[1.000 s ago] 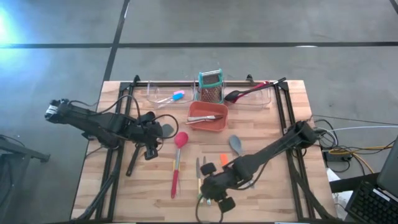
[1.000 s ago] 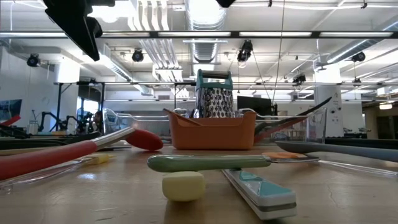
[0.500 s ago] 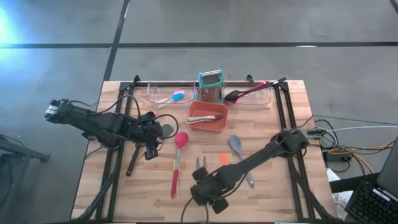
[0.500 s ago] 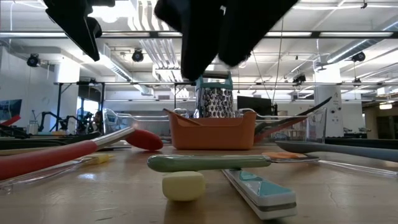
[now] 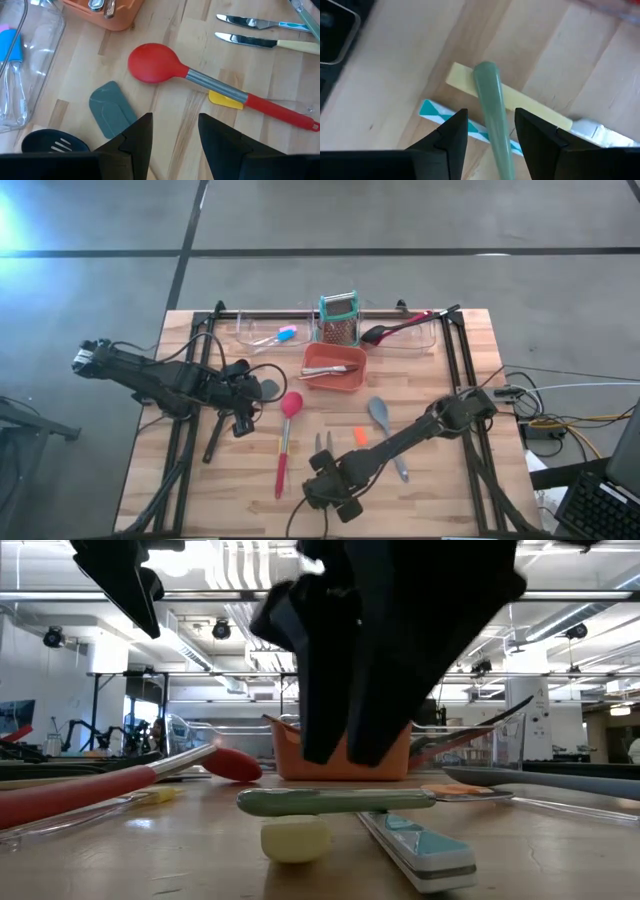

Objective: Pick & Place Kitchen Items
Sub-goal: Put the green table knife into the orange bin

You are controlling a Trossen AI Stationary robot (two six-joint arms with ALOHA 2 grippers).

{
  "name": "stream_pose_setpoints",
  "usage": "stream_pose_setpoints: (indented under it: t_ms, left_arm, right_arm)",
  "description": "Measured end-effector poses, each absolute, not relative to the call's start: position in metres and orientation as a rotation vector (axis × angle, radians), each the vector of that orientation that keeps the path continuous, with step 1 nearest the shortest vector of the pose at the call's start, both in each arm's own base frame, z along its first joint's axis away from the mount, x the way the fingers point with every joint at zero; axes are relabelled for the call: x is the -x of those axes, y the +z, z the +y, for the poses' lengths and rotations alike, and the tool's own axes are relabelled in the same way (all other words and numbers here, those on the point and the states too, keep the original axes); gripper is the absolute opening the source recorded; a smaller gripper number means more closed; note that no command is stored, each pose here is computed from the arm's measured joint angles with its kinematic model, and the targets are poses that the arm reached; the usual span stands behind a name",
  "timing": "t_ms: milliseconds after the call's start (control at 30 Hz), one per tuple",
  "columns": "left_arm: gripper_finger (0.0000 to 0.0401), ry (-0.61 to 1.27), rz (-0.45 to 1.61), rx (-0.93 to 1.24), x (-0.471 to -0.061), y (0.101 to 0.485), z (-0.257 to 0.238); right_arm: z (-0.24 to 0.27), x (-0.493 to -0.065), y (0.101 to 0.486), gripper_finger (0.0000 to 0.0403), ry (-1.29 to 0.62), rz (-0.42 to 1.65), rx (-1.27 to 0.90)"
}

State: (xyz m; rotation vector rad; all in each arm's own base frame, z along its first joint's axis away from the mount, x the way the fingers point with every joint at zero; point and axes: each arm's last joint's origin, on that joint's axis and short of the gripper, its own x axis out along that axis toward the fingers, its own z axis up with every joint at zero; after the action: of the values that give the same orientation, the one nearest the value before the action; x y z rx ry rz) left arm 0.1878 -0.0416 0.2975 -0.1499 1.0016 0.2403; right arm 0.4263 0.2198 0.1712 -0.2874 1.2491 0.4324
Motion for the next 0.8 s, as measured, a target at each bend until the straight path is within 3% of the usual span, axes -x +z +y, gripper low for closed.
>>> stream_pose_setpoints:
  t_ms: [500, 800]
  left_arm:
    - [0.0163, 0.231, 1.004, 0.134, -0.188, 0.297, -0.042]
    - [0.0163, 0.231, 1.004, 0.132, -0.188, 0.297, -0.042]
  right_arm:
    - [0.213, -0.423, 0.149, 0.0125, 0.345, 1.289, 0.187]
    - [0.207, -0.423, 0.142, 0.0059, 0.310, 1.306, 0.134]
